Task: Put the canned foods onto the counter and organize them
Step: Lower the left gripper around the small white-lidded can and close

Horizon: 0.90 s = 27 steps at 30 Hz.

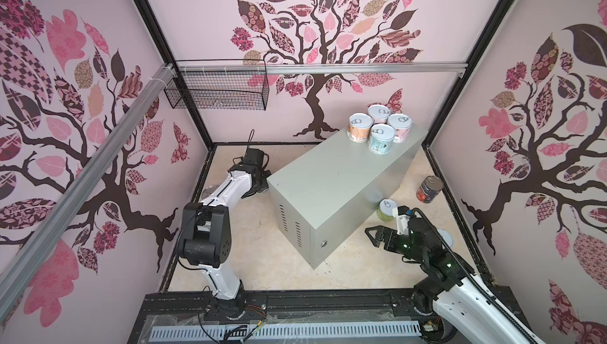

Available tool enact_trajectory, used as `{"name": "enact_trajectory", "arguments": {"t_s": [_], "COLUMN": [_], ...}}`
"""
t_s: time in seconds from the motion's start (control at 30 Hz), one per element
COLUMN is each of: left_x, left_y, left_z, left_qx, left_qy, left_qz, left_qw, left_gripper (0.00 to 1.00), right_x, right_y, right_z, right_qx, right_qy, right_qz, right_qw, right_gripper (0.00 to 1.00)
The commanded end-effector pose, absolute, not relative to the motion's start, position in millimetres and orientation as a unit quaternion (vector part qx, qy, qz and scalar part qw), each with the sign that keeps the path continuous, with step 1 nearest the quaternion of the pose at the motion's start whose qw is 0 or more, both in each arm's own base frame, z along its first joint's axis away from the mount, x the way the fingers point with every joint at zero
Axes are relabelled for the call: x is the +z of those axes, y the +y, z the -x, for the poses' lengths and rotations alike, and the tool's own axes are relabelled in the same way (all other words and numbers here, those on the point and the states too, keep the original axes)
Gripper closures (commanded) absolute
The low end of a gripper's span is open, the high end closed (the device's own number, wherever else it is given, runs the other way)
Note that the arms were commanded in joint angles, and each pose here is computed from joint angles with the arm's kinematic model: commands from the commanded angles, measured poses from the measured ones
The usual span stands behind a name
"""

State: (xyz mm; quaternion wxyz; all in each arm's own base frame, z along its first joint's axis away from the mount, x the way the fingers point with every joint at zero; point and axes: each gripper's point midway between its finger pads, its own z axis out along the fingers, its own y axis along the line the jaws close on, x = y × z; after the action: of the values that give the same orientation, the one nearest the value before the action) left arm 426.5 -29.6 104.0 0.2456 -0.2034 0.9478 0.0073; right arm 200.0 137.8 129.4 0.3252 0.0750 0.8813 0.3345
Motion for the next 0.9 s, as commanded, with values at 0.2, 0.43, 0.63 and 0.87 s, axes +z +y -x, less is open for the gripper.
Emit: {"name": "enact_trajectory", "arguments": {"t_s": [0.2, 0.43, 0.63, 0.87], "left_x": [110, 94, 87, 75], "left_y": [-28, -21, -14, -13], "left_z": [-467, -476, -483, -488], "left_qx": [0.007, 0.009, 0.015, 0.023], "left_qy": [0.937, 0.939, 0.941, 0.947], "left_qz": [0.208, 0.218, 0.22, 0.21], "left_qw": [0.281, 0.265, 0.257, 0.243], "left_gripper": [0.02, 0.02, 0.02, 0.06], "right_x": [125, 121, 118, 116], "right_y": [144, 144, 144, 145], "right_z": [-209, -213, -214, -214], "right_qx": [0.342, 0.331, 0.326, 0.323], "right_qy": [0.878, 0.882, 0.885, 0.886], "right_qz": [-0.067, -0.06, -0.054, -0.051], "right_qw": [0.327, 0.329, 0.328, 0.328], "right_gripper": [0.0, 0.0, 0.0, 0.0]}}
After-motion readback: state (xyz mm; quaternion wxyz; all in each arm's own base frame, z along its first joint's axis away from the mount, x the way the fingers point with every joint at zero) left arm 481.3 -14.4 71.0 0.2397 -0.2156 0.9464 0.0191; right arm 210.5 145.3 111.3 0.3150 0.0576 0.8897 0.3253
